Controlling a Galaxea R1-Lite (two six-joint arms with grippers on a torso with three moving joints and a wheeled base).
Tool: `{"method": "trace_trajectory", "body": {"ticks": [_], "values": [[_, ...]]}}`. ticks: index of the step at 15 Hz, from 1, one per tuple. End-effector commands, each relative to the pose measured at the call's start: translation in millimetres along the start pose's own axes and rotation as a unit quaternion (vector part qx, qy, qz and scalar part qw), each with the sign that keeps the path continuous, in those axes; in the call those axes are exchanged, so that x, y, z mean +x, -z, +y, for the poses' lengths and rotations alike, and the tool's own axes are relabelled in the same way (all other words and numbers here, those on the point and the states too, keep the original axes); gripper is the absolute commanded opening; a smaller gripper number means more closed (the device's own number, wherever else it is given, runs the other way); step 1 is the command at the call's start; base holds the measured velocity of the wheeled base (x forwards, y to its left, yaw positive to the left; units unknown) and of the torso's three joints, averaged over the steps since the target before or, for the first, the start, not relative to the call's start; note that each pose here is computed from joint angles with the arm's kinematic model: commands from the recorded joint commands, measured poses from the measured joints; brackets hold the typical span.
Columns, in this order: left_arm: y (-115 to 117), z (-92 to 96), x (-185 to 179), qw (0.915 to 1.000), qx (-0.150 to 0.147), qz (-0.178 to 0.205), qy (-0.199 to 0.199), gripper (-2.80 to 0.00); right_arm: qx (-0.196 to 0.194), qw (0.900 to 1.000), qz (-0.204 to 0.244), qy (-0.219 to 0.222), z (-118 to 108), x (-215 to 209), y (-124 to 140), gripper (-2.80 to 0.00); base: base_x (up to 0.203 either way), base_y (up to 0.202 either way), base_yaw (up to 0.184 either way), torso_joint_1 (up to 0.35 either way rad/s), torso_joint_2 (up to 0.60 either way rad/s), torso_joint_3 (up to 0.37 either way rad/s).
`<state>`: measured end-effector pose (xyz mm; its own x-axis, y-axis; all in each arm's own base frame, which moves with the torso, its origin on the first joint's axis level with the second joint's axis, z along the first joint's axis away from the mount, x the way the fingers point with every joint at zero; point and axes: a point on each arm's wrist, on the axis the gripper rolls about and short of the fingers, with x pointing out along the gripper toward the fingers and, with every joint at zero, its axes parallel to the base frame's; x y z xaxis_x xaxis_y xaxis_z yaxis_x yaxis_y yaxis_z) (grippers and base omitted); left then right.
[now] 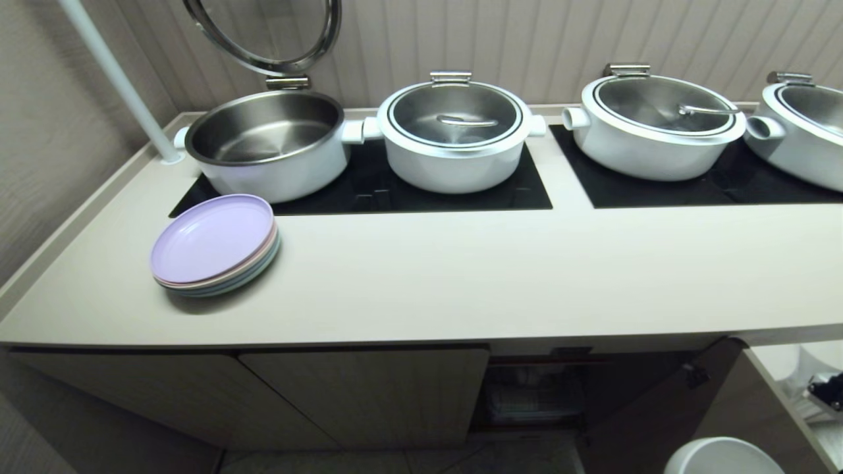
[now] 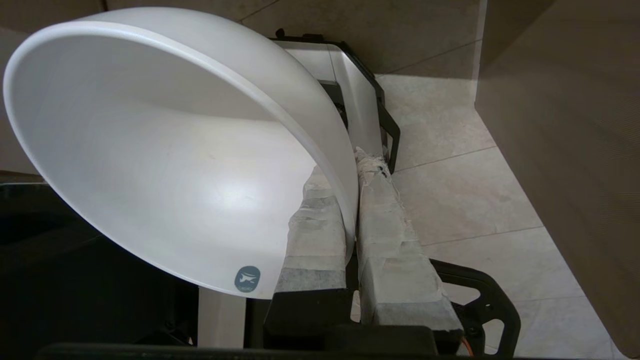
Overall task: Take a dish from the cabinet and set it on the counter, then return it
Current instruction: Place it on the table
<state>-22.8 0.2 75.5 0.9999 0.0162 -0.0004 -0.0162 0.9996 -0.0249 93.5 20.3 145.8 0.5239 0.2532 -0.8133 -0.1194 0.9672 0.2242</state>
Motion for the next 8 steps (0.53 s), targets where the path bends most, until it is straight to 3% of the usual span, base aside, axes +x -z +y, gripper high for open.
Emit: {"method": "trace_trajectory", "body": {"ticks": [1, 8], "values": [[0.0, 0.0, 0.0, 1.0000, 0.000, 0.000, 0.000, -2.80, 0.010, 1.000, 0.002, -0.002, 0.5, 0.1, -0.1, -2.80, 0.000, 0.000, 0.000, 0.000, 0.00, 0.000], [0.0, 0.0, 0.0, 1.0000, 0.000, 0.000, 0.000, -2.80, 0.016, 1.000, 0.010, -0.004, 1.2, -0.7, -1.8, -2.80, 0.000, 0.000, 0.000, 0.000, 0.00, 0.000]]}}
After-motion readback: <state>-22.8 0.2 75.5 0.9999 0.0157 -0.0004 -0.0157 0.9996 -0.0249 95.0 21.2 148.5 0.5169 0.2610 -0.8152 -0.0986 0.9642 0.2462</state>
